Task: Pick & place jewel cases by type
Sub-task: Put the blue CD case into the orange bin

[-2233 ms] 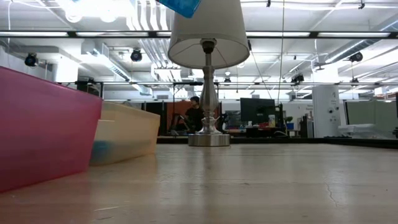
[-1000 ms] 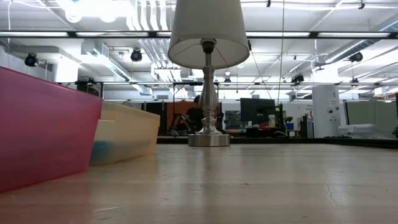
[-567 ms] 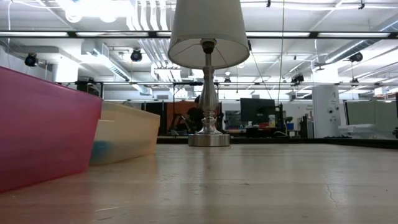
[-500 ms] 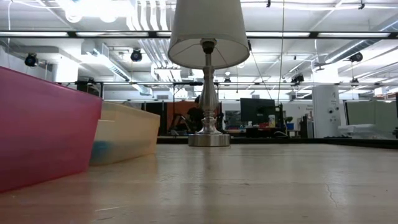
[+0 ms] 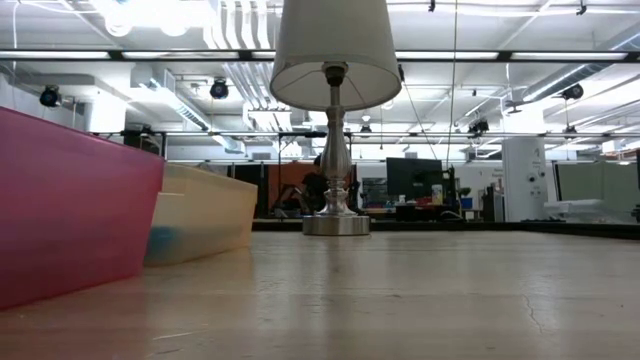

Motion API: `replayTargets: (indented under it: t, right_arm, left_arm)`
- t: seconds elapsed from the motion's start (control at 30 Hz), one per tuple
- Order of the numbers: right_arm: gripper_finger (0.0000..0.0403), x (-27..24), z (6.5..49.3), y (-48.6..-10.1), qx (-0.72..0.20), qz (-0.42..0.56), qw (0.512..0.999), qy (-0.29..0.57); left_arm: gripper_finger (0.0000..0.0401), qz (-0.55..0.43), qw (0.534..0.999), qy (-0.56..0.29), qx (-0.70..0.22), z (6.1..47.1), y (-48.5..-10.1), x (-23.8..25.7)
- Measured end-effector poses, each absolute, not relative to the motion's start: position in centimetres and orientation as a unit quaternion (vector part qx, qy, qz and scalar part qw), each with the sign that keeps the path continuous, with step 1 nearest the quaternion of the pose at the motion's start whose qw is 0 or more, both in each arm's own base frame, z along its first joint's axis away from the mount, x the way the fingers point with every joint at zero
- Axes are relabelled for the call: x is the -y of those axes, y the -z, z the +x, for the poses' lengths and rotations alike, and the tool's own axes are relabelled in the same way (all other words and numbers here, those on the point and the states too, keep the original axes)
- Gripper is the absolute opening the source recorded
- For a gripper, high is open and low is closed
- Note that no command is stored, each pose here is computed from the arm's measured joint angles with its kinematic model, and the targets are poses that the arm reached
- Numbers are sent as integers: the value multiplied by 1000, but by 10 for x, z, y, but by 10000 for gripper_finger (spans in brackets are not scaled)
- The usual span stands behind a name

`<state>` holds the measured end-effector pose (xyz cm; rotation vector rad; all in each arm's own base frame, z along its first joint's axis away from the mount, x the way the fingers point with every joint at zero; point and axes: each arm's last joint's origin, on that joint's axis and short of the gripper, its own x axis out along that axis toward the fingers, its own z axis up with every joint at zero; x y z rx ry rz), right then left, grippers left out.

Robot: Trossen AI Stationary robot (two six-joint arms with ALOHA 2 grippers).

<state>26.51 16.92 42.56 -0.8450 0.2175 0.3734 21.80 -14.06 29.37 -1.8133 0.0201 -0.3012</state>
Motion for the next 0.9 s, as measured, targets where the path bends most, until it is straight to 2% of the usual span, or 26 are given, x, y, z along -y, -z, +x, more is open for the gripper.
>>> replayTargets:
  t: [0.43,0.9]
  right_arm:
    - [14,-169,285,-414,-111,-485,854,-150]
    - [14,-164,289,-418,-98,-477,864,-131]
  left_arm:
    - [204,-789,592,165,3,229,-312,128]
    - [204,-786,599,154,-5,234,-311,125]
